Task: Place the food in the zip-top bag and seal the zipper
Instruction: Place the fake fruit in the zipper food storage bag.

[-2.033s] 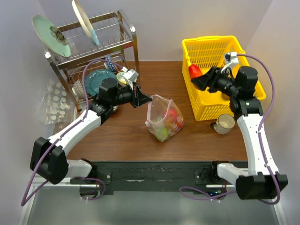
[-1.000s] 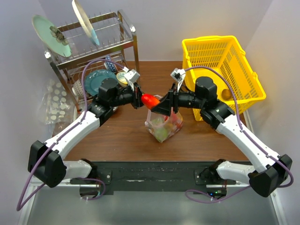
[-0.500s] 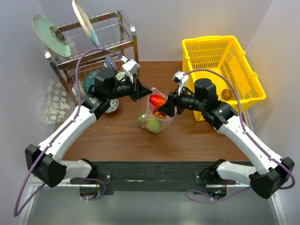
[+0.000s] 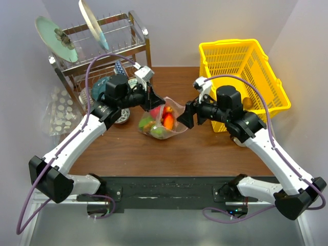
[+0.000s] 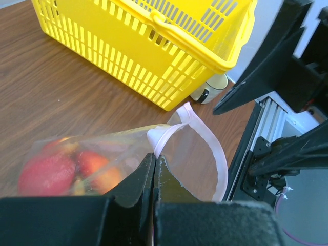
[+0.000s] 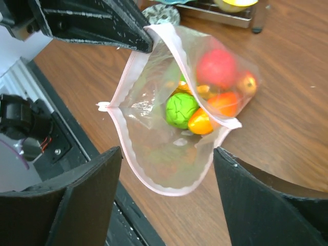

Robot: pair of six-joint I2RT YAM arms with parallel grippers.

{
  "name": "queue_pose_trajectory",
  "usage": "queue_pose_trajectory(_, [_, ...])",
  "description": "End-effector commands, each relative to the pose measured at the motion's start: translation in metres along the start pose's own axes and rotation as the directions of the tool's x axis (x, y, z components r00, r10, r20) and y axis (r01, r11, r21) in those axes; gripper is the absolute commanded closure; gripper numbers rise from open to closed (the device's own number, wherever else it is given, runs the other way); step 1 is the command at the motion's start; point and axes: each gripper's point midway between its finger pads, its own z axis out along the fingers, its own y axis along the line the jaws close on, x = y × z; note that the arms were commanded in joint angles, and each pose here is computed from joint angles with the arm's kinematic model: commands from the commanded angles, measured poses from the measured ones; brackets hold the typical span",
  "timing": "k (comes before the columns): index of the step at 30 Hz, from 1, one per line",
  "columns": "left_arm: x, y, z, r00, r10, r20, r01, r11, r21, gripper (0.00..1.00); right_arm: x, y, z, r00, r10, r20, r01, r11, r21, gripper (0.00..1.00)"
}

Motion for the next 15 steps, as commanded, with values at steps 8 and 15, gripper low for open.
queue_pose_trajectory(8, [-0.028, -0.005, -0.003, 0.996, 0.057, 0.067, -0.056, 0.998, -0.010, 1.00, 0.005, -0.026, -0.012, 0.993, 0.115, -0.032, -0.106, 0.975, 0.198, 0.49])
queue_pose_trajectory(15, [-0.029, -0.004, -0.004, 0.996, 0.065, 0.069, -0.063, 0.998, -0.021, 1.00, 0.038, -0.015, 0.013, 0.975, 0.170, -0.142, -0.156, 0.982, 0.103, 0.73])
